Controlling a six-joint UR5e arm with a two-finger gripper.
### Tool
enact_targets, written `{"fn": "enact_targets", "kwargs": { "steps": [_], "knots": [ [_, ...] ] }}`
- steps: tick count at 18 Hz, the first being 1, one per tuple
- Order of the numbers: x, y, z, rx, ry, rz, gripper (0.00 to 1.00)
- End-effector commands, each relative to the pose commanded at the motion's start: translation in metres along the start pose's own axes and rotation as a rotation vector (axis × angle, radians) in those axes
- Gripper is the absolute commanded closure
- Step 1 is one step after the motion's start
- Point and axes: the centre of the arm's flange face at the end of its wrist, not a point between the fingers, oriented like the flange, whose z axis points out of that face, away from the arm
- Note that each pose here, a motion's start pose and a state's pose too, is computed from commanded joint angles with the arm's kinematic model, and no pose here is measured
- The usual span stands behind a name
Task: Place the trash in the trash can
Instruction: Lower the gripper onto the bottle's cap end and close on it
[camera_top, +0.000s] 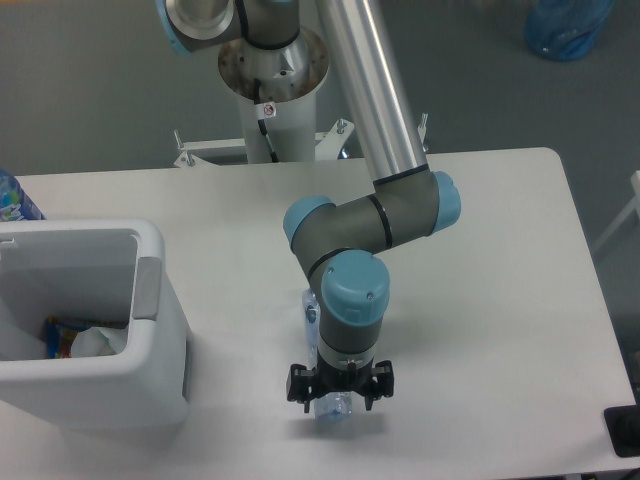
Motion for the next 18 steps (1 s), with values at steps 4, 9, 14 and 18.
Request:
{"fn": "enact_targets", "kwargs": {
  "steps": [4,9,14,18],
  "knots": [
    [0.004,0.005,0.015,-0.029,-0.015,0.006,0.00],
    [0.010,0.005,0.020,-0.039,-0.022,0.013,0.00],
    [0.010,0.005,0.018,-0.037,-0.022,0.013,0.15],
    [0.008,0.005,0.017,-0.043,-0.046,0.017,0.23]
  ]
}}
